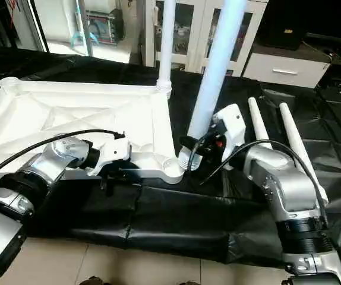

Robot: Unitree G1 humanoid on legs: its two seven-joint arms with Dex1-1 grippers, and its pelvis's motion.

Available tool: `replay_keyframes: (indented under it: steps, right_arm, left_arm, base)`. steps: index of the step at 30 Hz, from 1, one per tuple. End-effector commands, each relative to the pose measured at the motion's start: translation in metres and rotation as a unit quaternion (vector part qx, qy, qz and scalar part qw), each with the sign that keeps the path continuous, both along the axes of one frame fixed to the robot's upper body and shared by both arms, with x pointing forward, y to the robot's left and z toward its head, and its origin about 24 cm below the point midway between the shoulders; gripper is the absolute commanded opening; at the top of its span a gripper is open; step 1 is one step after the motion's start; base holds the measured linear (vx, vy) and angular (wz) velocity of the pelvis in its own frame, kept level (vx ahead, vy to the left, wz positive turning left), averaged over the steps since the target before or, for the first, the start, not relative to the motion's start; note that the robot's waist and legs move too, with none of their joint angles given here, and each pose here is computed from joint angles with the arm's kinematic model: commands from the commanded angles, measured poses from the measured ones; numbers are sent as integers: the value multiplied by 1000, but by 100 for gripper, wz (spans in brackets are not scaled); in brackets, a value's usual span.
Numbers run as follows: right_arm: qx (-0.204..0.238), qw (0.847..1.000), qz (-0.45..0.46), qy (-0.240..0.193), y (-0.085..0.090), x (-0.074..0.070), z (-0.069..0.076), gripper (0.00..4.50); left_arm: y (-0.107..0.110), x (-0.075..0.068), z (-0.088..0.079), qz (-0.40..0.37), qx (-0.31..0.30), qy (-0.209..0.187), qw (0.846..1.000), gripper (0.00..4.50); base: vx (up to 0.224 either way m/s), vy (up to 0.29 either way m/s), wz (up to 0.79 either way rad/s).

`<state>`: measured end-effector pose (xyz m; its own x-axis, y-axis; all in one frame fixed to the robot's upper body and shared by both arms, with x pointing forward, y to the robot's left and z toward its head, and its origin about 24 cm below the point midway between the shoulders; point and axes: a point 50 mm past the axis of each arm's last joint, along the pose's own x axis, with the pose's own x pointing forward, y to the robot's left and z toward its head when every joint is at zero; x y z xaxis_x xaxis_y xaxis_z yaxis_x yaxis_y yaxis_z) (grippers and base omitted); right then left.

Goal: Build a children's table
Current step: Pick table leg

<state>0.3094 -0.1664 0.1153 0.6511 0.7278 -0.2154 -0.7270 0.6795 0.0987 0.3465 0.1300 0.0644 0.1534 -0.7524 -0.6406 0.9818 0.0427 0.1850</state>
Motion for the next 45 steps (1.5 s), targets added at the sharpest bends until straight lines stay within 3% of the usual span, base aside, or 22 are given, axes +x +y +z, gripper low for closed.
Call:
replay_keyframes:
  steps: [1, 5, 7, 10, 13, 17, 22, 26, 32, 45]
  right_arm:
    - [8, 1000, 6, 0, 2, 1, 4, 186]
    - [26, 999, 13, 15, 5, -1, 6, 186]
    - [31, 999, 24, 36, 5, -6, 4, 186]
    - [30, 998, 19, 44, 3, -7, 2, 186]
    - [58, 995, -4, 80, -3, -12, -2, 186]
    - [48, 994, 4, 101, -8, -22, -7, 186]
    - [70, 993, -8, 97, -8, -17, 1, 186]
    - [46, 994, -1, 97, -5, -19, -2, 186]
    - [29, 996, 16, 80, -4, -18, 2, 186]
    - [-18, 993, 44, 106, -6, -15, -12, 186]
  left_arm:
    - [-4, -3, -4, -5, -11, 12, 1000, 50]
    - [-8, -9, -12, -11, -16, 32, 999, 30]
    - [-12, -18, -25, -20, -8, 50, 999, 7]
    - [-13, -23, -32, -22, -1, 58, 998, 3]
    - [-16, -32, -42, -15, 11, 68, 998, 3]
    - [-17, -38, -46, 7, 23, 78, 997, 3]
    - [-22, -43, -43, 14, 30, 87, 996, 0]
    - [-35, -49, -34, -3, 1, 82, 997, 0]
    - [-36, -52, -26, -12, 7, 68, 998, 0]
    - [-31, -52, -22, -23, 33, 43, 998, 0]
  base:
    - [0, 0, 0]
    - [0, 0, 0]
    - [0, 0, 0]
    - [0, 0, 0]
    - [0, 0, 0]
    - [0, 0, 0]
    - [0, 0, 0]
    - [0, 0, 0]
    - [0, 0, 0]
    - [0, 0, 0]
